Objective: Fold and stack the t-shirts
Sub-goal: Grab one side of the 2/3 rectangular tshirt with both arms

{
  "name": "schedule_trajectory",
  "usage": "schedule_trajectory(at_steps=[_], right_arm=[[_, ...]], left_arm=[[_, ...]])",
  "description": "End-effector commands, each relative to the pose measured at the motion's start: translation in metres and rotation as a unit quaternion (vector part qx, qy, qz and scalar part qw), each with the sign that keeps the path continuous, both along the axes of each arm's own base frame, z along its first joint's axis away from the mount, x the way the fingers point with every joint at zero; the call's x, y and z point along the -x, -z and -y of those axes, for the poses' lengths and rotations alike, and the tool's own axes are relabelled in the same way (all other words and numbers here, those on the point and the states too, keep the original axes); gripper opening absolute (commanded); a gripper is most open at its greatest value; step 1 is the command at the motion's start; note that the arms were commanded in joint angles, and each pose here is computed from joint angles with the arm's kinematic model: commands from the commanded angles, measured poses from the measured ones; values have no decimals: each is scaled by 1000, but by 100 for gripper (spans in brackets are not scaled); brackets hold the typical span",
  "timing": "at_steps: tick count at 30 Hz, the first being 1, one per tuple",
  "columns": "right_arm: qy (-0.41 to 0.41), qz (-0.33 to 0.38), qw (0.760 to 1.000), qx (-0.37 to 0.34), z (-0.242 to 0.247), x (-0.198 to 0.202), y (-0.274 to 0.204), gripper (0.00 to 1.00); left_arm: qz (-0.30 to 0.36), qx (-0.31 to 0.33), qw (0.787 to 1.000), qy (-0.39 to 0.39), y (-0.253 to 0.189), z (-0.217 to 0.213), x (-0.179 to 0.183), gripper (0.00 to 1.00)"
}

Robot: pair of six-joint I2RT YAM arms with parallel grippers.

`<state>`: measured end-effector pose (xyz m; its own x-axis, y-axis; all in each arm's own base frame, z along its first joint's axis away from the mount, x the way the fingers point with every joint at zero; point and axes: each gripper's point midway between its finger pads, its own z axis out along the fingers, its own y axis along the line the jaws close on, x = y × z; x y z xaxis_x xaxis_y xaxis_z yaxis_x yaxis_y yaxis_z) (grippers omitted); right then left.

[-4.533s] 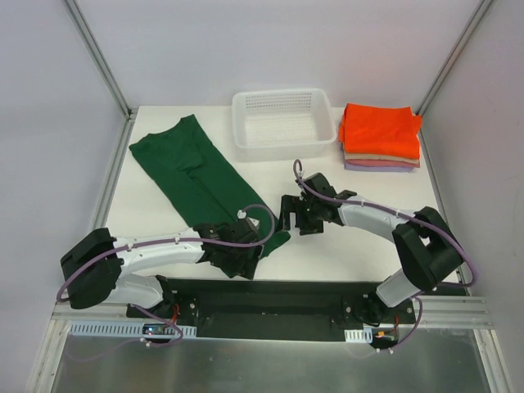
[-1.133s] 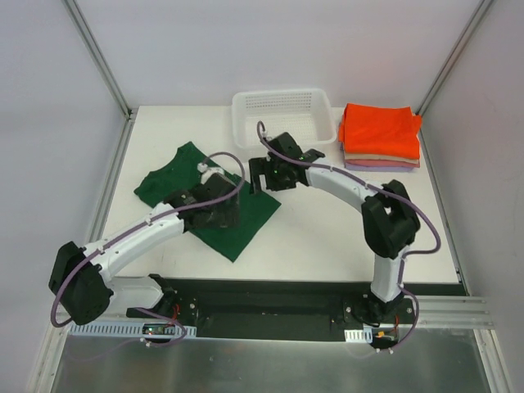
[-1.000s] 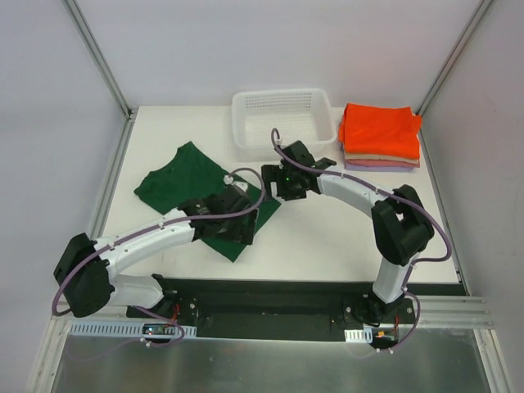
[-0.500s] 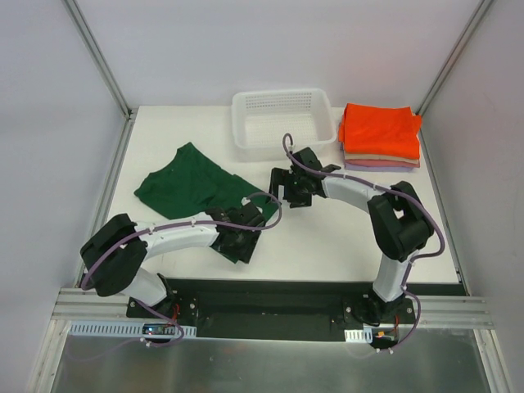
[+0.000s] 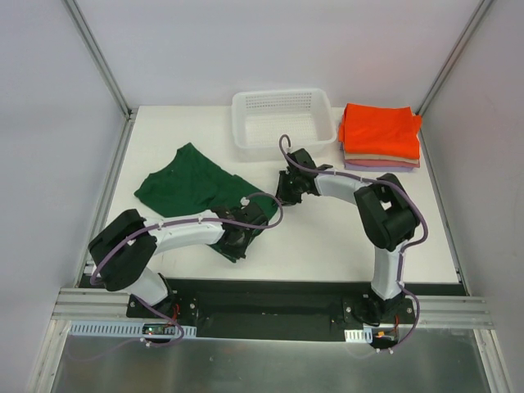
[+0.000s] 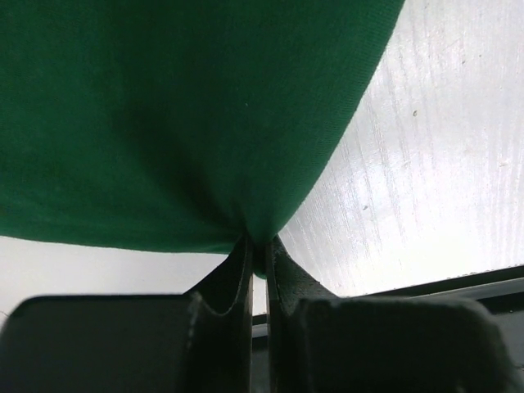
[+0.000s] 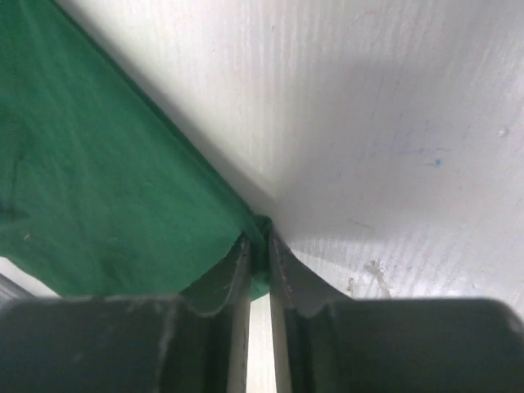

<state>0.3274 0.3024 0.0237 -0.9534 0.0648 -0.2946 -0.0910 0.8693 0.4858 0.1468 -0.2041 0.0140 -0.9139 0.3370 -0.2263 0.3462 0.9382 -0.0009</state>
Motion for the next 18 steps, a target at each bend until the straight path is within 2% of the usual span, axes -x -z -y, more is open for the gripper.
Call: schedule_trajectory(at_steps=[1,3,8,13,18], right_arm=[[20,18,999,23,5,-13,2,6],[21,27,999,28,13,-15,-11,0],[18,67,997,45,54,-2,-49,0],[35,69,991,110,127,22,-69,1],[61,93,977,183,187,27,-104,1]], left_arm=[[-2,-13,1000,10,6,0,6,0],[2,14,999,35,-5,16,10,0],[13,125,986,112,-49,81,26,0],[-3,249,948,198,-98,146,55,0],[26,298,921,249,-137,185,53,0]])
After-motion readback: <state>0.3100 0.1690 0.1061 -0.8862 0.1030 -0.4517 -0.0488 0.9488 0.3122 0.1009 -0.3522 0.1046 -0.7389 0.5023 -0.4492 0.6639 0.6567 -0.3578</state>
